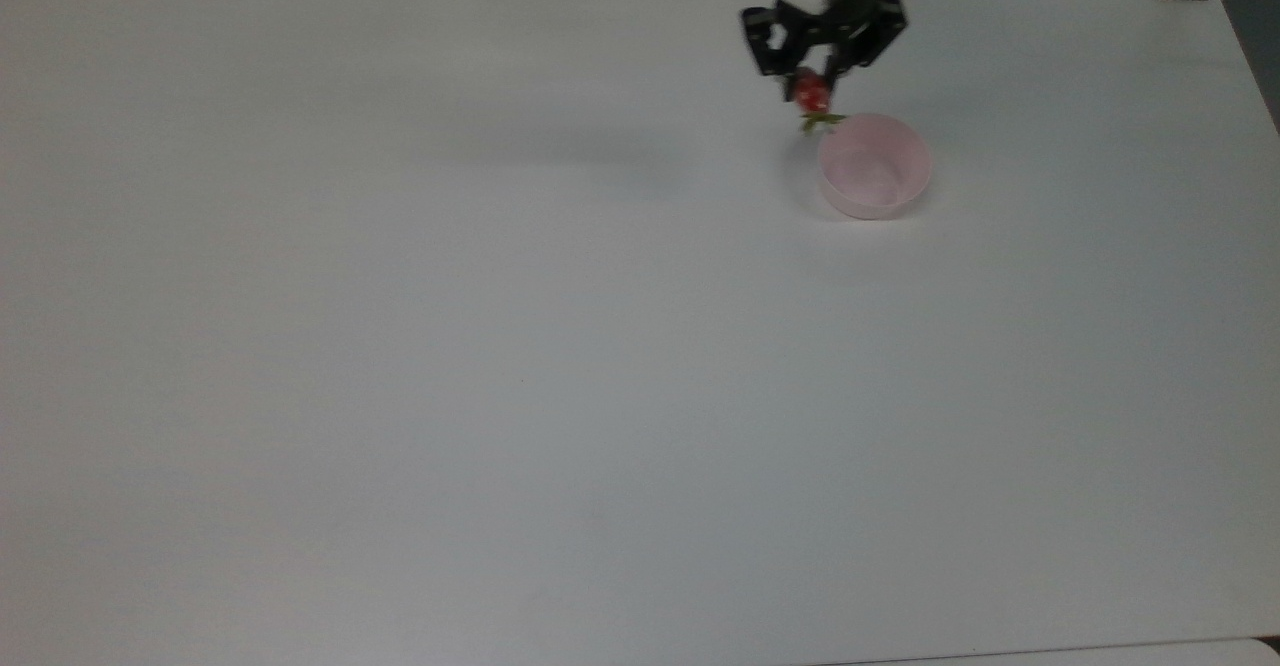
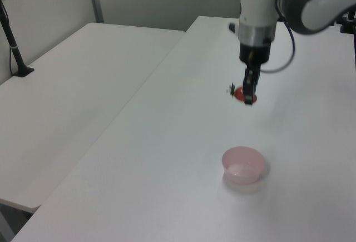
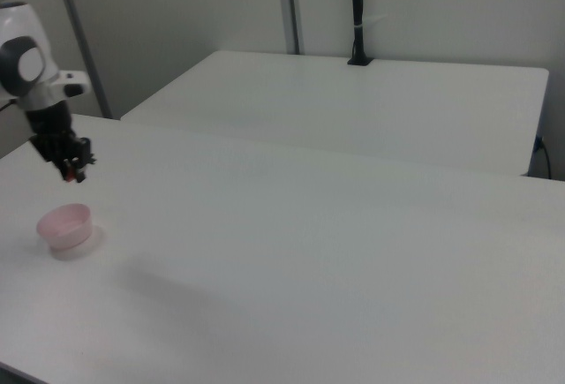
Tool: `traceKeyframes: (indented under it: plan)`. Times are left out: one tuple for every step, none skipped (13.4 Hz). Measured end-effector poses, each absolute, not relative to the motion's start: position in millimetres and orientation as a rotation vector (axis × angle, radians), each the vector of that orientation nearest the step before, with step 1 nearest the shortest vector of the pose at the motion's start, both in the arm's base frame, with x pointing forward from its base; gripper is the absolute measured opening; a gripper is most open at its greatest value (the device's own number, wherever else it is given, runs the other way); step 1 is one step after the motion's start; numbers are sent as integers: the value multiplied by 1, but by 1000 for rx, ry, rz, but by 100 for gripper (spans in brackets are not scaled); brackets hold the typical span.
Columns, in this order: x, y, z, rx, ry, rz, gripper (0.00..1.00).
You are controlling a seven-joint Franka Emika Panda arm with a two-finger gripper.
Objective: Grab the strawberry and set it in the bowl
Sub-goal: 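Lift the strawberry and carry it over the pink bowl, then open the gripper to drop the strawberry into the pink bowl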
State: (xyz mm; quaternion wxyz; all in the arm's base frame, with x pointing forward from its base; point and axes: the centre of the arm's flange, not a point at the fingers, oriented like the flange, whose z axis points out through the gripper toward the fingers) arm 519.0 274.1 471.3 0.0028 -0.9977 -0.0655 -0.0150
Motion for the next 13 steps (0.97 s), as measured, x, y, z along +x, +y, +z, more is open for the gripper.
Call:
traceKeyframes:
  plan:
    - [507, 311, 455, -3123, -296, -47, 35]
    - [501, 332, 440, -3124, -337, -37, 35]
    - [495, 355, 413, -3132, -362, -19, 35]
    - [495, 368, 390, -3137, -345, -22, 36]
    - [499, 371, 377, -3137, -329, -32, 36]
    - [504, 372, 364, -3139, -305, -43, 43]
    - [507, 372, 360, -3140, -301, -45, 58]
    - [508, 373, 362, -3138, -300, -50, 68]
    - [509, 373, 366, -3134, -298, -61, 76]
    - [511, 373, 374, -3126, -291, -81, 92]
    - [515, 367, 385, -3124, -263, -89, 100]
    - [520, 357, 395, -3127, -232, -83, 100]
    - [527, 338, 411, -3134, -189, -74, 100]
